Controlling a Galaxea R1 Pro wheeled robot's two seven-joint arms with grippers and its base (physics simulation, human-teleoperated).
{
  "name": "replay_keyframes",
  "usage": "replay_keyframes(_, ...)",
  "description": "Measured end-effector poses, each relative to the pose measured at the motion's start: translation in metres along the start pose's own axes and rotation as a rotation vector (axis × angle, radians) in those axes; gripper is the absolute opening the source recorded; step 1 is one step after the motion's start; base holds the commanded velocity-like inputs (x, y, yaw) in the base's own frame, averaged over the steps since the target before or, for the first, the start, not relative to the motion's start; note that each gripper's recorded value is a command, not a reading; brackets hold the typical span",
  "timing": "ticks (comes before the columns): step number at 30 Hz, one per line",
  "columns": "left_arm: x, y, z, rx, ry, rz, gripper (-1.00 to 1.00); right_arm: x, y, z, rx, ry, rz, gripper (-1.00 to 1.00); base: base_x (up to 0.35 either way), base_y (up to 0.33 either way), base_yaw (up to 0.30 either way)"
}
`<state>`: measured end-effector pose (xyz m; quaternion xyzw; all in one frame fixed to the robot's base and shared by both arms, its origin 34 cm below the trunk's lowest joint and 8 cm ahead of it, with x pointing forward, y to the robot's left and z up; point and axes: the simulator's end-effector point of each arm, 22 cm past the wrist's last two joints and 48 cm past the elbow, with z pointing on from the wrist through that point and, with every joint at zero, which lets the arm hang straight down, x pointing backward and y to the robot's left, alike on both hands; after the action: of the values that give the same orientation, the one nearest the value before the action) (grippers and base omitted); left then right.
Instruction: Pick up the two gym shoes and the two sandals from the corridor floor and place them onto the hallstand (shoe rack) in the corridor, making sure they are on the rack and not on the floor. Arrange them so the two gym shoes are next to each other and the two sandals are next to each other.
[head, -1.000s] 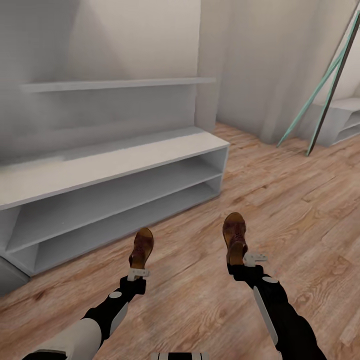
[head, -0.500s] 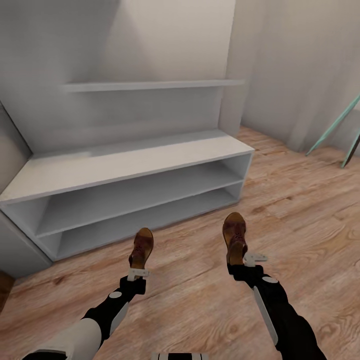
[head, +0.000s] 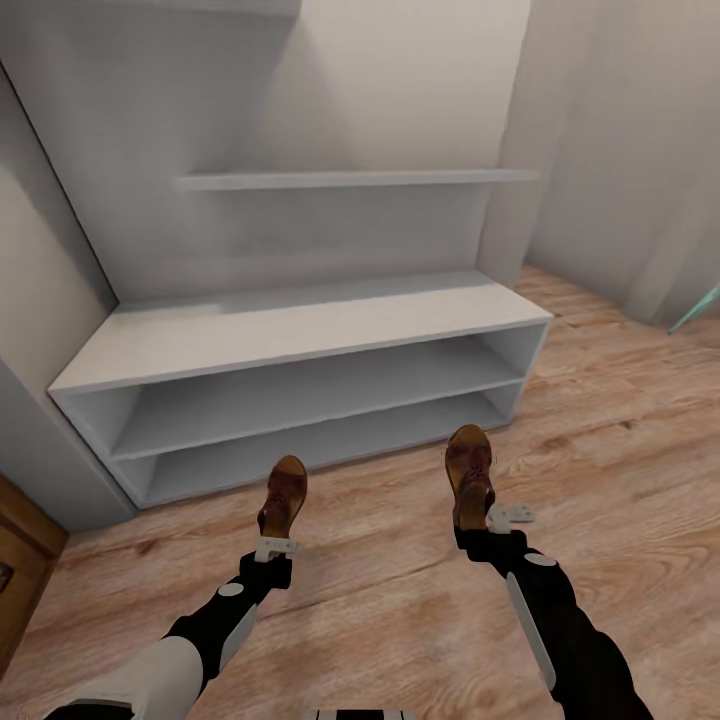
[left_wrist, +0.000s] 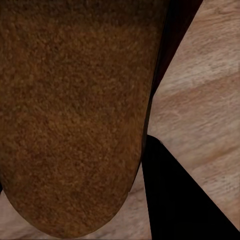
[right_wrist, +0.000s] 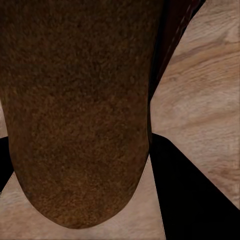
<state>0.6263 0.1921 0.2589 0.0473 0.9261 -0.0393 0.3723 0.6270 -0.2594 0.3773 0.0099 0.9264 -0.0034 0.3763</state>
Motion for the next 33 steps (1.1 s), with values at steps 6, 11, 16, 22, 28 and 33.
replay_keyframes(6,-0.004,0.0,-0.001,0.0,-0.007,0.001,-1.0,-0.003,0.0,-0.002,0.0,-0.007,0.0,-1.0,0.148,-0.246,0.238)
replay_keyframes(11,-0.007,0.0,-0.002,0.0,-0.012,0.003,-1.0,-0.006,0.0,-0.003,0.0,-0.012,0.0,-1.0,0.025,-0.281,0.237)
replay_keyframes(16,-0.01,0.0,-0.004,0.0,-0.018,0.004,-1.0,-0.008,0.0,-0.005,0.0,-0.017,0.0,-1.0,-0.059,-0.281,0.237)
replay_keyframes(22,-0.014,0.0,-0.005,-0.001,-0.025,0.004,-1.0,-0.011,0.0,-0.007,0.0,-0.024,0.0,-1.0,-0.047,-0.098,0.236)
replay_keyframes(28,-0.017,0.0,-0.007,0.0,-0.031,0.005,-1.0,-0.014,0.0,-0.009,0.0,-0.031,0.0,-1.0,-0.005,-0.01,0.235)
replay_keyframes(33,-0.02,-0.001,-0.008,0.001,-0.036,0.006,-1.0,-0.017,0.0,-0.011,0.0,-0.036,0.0,-1.0,-0.045,-0.106,0.203)
